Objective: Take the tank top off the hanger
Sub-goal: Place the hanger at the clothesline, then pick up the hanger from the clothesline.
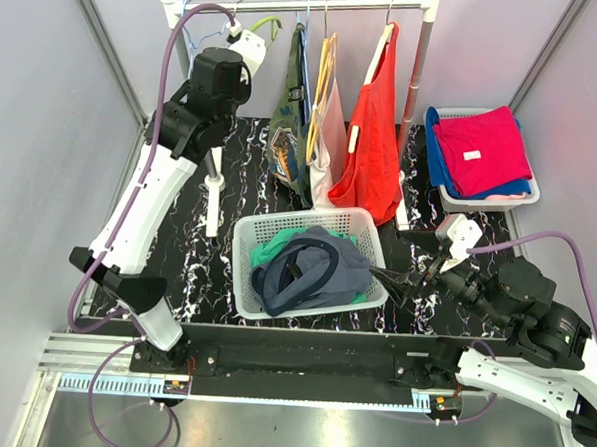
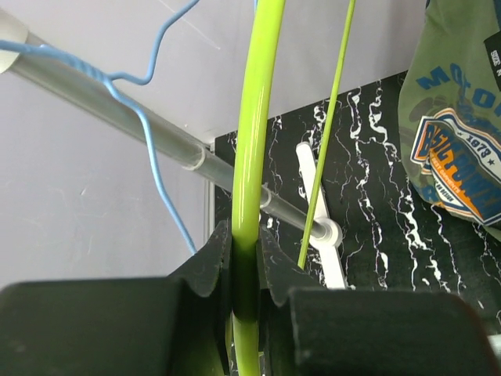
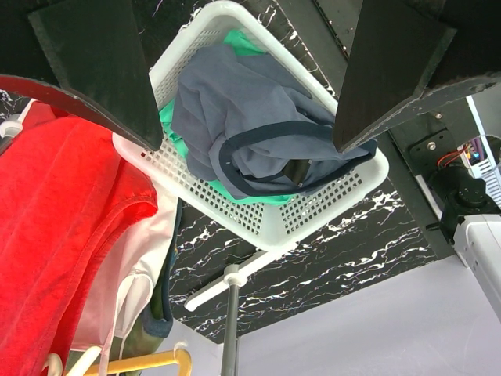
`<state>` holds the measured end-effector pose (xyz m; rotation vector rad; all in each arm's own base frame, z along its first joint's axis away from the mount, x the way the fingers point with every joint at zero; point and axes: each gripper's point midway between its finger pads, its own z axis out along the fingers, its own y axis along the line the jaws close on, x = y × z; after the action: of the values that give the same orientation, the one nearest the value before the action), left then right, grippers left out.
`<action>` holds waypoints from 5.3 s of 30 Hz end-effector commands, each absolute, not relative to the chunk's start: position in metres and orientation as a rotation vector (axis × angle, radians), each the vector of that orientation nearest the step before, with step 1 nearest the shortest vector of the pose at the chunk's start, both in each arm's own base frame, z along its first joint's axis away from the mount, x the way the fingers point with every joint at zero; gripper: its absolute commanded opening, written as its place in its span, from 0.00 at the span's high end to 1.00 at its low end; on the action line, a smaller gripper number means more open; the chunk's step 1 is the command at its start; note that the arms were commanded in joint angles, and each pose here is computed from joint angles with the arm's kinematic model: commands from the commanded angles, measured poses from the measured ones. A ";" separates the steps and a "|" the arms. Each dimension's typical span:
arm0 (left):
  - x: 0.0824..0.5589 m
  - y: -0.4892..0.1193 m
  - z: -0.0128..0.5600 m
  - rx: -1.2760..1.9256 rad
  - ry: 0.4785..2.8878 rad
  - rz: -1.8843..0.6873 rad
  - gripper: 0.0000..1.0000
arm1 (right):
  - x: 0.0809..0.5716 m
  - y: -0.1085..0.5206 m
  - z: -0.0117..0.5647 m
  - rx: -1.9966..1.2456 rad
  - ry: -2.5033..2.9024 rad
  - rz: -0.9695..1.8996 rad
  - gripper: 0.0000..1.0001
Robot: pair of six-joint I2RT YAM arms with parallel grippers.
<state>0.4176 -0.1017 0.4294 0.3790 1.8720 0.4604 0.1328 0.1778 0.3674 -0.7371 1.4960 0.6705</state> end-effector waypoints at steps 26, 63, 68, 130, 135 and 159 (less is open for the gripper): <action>0.267 -0.060 0.538 0.304 1.577 0.122 0.01 | 0.308 0.376 0.525 -0.553 1.475 0.767 0.00; 0.229 -0.051 0.519 0.339 1.555 0.059 0.01 | 0.412 0.318 0.388 -0.321 1.880 0.625 0.07; 0.229 -0.052 0.518 0.338 1.557 0.051 0.01 | 0.416 0.322 0.372 -0.339 1.908 0.612 0.23; 0.235 -0.055 0.496 0.371 1.611 0.068 0.01 | 0.252 0.221 0.545 -0.400 1.385 0.749 1.00; 0.236 -0.056 0.493 0.378 1.619 0.073 0.01 | 0.199 0.201 0.592 -0.443 1.264 0.838 1.00; 0.233 -0.058 0.492 0.388 1.622 0.049 0.01 | 0.095 0.155 0.699 -0.477 0.956 1.019 1.00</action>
<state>0.2342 -0.0547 0.4846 0.3909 1.6514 0.0771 0.1260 0.1722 0.6591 -0.4850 1.1097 0.9770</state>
